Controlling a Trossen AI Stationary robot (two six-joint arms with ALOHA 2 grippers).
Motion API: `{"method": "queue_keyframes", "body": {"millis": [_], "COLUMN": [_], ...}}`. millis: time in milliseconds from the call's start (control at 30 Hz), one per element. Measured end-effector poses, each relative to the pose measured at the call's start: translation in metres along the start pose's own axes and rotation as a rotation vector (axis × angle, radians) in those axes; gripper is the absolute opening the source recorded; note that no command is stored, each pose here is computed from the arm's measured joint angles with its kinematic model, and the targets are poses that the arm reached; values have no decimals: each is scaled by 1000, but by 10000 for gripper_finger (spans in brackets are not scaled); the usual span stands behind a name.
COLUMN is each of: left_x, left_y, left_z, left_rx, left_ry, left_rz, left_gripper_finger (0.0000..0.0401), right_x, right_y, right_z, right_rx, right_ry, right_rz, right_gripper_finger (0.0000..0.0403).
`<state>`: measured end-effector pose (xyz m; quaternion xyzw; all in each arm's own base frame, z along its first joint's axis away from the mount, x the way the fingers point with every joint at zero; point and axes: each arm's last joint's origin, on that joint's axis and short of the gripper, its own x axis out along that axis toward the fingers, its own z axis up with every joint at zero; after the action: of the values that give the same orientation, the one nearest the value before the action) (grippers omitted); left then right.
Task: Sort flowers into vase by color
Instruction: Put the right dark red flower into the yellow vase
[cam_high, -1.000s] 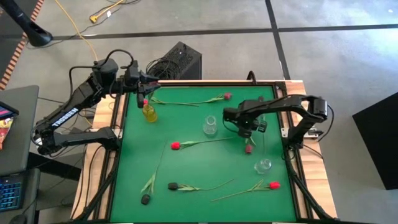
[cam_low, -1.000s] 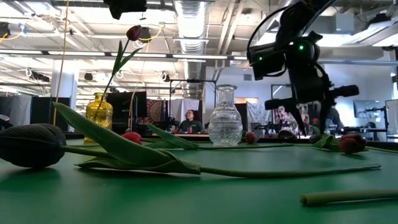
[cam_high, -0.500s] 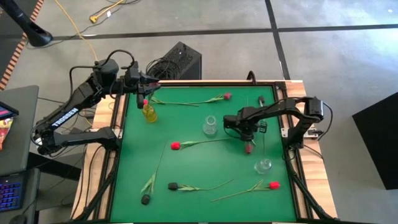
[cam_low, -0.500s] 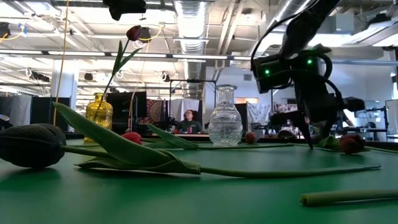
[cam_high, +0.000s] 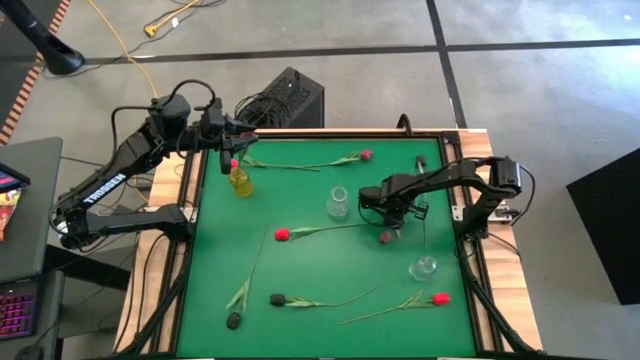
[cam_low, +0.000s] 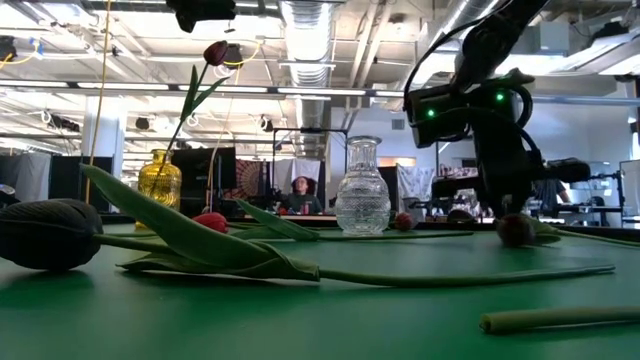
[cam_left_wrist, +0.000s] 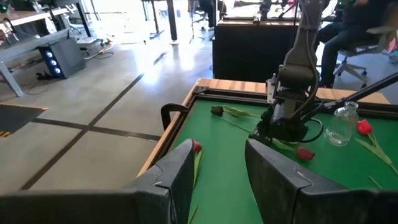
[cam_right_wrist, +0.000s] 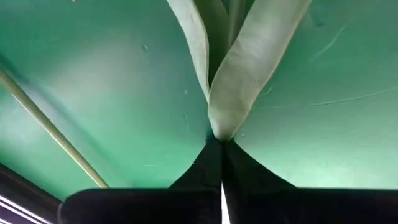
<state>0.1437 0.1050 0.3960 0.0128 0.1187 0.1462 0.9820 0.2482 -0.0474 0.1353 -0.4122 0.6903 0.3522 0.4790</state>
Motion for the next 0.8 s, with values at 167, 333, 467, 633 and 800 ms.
{"method": "queue_keyframes", "body": {"millis": [167,333,467,633,800], "left_x": [0,-1,-3,-2,4], "left_y": [0,-4,-8,-11,-18], "left_z": [1,8,14,16,15], "left_rx": [-4,4,14,23,34], "left_ry": [-11,-90,-158,-175,-163], "left_rz": [-11,-153,-314,-343,-377], "left_gripper_finger": [133,133,133,133,133], "right_x": [-25,-59,-90,-130,-169], "right_y": [2,7,15,24,26], "right_z": [-4,-18,-32,-48,-62], "right_rx": [14,115,177,194,345], "right_ry": [-131,-287,-439,-652,-945], "right_rz": [-8,-88,-191,-399,-614], "right_gripper_finger": [16,17,27,18,21]}}
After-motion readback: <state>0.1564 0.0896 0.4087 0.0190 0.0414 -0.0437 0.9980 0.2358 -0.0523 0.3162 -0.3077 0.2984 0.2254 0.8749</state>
